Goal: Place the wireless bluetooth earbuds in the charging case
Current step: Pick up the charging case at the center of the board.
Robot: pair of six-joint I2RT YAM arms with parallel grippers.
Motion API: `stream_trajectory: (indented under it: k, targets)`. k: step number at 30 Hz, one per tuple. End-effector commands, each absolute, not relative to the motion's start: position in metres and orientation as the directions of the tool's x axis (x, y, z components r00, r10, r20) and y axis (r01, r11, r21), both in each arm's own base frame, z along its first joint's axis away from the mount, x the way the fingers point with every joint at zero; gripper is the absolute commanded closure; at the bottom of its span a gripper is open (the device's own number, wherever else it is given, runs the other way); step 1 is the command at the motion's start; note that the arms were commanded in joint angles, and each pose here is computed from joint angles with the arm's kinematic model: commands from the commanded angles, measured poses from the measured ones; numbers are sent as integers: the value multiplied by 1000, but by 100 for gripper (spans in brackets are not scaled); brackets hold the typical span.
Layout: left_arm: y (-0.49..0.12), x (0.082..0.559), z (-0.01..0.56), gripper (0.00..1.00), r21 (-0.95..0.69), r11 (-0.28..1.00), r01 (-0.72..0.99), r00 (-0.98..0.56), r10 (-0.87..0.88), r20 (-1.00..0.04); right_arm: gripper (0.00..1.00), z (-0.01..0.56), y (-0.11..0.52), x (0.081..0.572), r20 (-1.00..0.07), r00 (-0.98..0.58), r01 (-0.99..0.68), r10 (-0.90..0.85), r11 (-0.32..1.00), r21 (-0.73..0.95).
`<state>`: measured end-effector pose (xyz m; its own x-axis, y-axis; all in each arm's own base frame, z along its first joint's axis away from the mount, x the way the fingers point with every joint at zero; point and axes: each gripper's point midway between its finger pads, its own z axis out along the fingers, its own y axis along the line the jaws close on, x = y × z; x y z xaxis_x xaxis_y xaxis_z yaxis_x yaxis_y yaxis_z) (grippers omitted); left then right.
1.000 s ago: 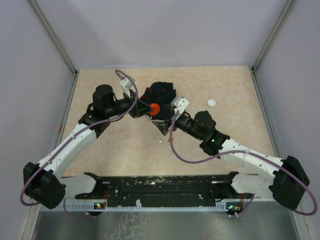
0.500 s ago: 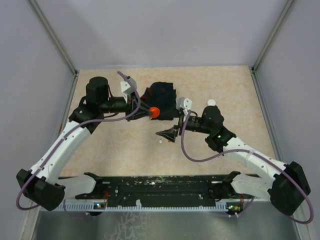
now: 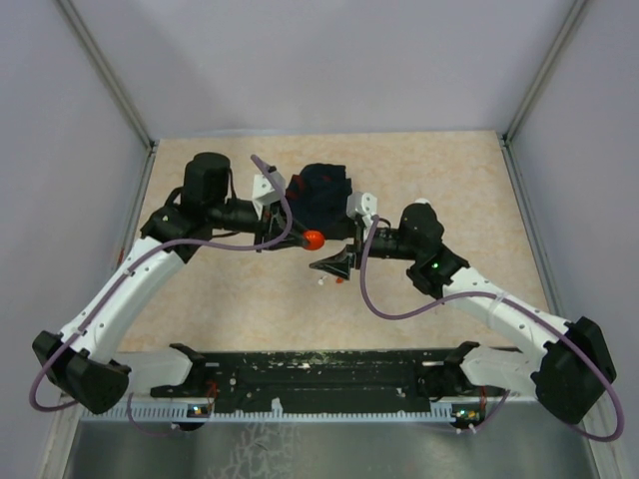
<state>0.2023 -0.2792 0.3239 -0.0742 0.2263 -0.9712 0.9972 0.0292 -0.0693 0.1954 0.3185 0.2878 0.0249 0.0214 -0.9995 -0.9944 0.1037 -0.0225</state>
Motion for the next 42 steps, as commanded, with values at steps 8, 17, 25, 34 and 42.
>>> stream_trajectory:
  k: [8, 17, 25, 34, 42]
  targets:
    - [-282, 197, 325, 96, -27, -1, 1000, -26, 249, -968, 50, 326, 320, 190, -991, 93, -994, 99, 62, -87]
    - [-283, 196, 320, 97, -21, 1, 1000, -20, 267, -963, 53, 327, 320, 187, -990, 76, -996, 117, 50, -70]
    - [-284, 196, 321, 97, -21, -1, 1000, -21, 254, -967, 61, 328, 320, 185, -988, 67, -997, 136, 44, -61]
    - [-284, 193, 328, 98, 1, -2, 1000, 2, 223, -975, 65, 321, 319, 183, -990, 54, -998, 132, 39, -49]
    - [-286, 191, 332, 99, 3, -13, 1000, 6, 202, -979, 66, 317, 319, 183, -990, 49, -998, 132, 40, -44]
